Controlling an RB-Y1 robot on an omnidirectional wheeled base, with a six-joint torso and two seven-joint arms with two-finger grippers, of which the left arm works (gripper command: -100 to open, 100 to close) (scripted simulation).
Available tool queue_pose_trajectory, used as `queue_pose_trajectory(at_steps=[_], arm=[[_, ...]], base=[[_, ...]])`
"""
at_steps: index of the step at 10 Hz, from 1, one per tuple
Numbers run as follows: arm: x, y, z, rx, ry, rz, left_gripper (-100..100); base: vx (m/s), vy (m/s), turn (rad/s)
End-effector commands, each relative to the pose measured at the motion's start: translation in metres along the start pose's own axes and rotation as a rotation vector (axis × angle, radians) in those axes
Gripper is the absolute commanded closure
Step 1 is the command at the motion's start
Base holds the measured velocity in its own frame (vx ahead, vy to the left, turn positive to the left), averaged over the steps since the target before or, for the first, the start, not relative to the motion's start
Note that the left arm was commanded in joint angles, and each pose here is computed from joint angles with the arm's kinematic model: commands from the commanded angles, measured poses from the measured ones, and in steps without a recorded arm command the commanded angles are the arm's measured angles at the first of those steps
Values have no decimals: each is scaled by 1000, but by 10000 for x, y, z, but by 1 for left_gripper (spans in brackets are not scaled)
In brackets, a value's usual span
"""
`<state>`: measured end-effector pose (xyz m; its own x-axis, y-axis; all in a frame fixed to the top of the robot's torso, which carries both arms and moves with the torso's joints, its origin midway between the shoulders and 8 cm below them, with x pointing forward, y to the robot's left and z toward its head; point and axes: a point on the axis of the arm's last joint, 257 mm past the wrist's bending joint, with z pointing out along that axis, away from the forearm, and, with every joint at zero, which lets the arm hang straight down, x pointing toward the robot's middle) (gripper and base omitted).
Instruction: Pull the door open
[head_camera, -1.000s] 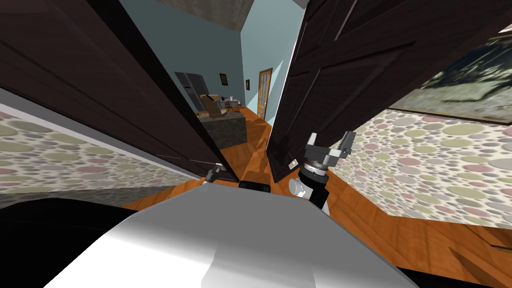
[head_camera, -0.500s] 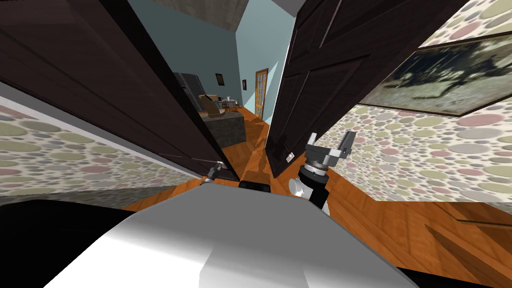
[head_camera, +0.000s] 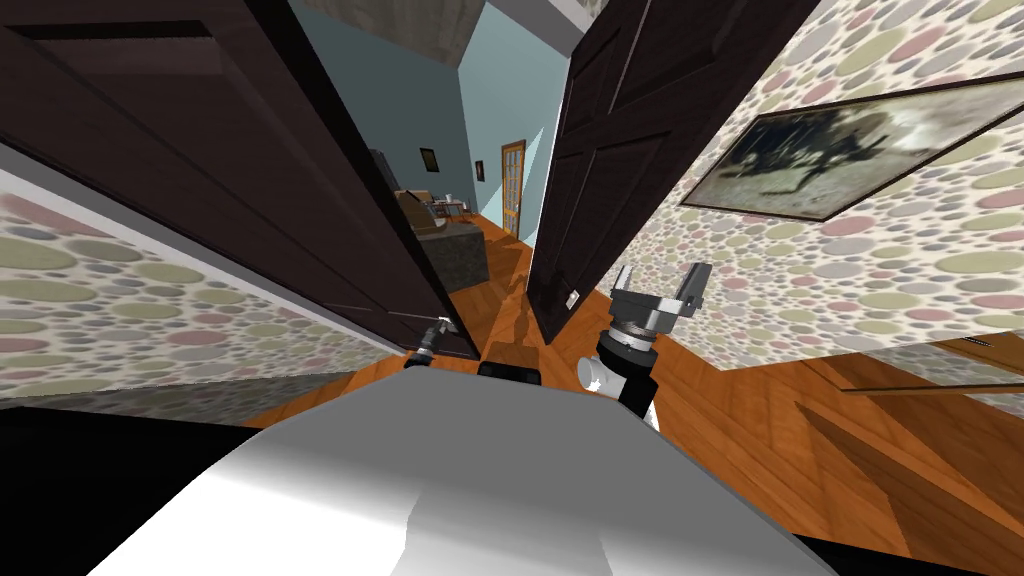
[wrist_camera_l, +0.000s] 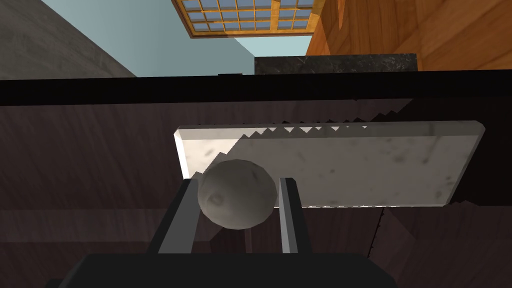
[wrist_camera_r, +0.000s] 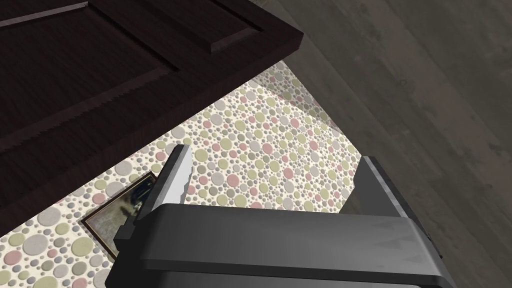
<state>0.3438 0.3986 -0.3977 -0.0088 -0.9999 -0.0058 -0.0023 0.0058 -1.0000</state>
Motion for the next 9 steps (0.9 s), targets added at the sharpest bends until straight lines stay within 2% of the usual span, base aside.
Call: queue_pose_trajectory(at_steps=[1,2,4,5,6,8,9], arm=[[54,24,120,-2,0,-3,100],[54,24,120,-2,0,-3,100],[74,19,286,-1,-5,-4,100],[79,17,327,-1,-6,-4,100],[97,8,448,0,-9,-4,100],[122,-8,597,1,-12,-5,100],[122,-8,597,1,-12,-5,100]], base=[[-206,83,-139],[-134,40,-60],[-123,21,-99],[-152,49,-104],[-235,73,-156],[-244,85,-146],[-131,31,-36]])
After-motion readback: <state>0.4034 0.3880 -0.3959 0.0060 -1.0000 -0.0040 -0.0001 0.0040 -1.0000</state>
